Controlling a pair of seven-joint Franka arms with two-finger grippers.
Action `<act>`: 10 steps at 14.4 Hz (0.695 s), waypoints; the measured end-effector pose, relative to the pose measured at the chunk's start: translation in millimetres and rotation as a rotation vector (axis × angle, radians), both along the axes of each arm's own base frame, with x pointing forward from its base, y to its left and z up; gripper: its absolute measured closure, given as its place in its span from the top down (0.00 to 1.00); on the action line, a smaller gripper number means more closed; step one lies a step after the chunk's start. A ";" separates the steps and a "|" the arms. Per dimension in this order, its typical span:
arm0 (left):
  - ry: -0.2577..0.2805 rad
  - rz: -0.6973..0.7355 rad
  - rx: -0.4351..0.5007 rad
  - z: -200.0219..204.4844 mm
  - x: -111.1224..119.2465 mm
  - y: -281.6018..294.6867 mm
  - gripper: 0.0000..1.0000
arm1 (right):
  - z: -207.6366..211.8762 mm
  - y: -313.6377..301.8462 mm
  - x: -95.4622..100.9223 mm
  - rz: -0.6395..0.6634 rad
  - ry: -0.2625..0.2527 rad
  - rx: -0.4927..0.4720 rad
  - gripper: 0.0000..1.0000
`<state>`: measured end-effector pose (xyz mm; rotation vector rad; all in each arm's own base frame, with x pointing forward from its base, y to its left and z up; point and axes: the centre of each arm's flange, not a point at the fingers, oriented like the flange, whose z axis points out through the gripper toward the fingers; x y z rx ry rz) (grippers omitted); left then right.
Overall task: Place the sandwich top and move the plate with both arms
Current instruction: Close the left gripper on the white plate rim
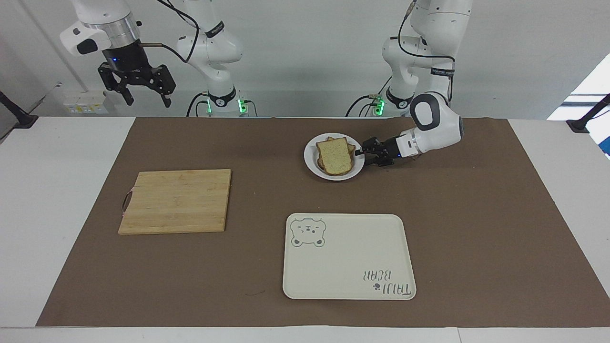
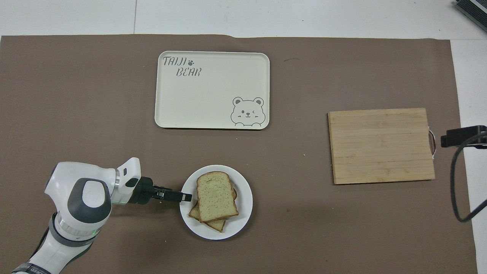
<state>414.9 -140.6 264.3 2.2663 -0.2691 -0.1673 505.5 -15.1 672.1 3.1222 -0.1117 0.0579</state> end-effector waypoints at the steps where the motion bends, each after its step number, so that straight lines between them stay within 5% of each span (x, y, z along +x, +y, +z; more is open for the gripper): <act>1: 0.001 -0.002 -0.002 0.0 -0.2 -0.2 0.60 | 0.0 0.0 0.0 0.000 0.000 0.000 1.00; 10: 0.012 -0.012 -0.014 0.0 -2.2 -1.6 0.30 | 0.0 0.0 0.0 0.000 0.000 0.000 1.00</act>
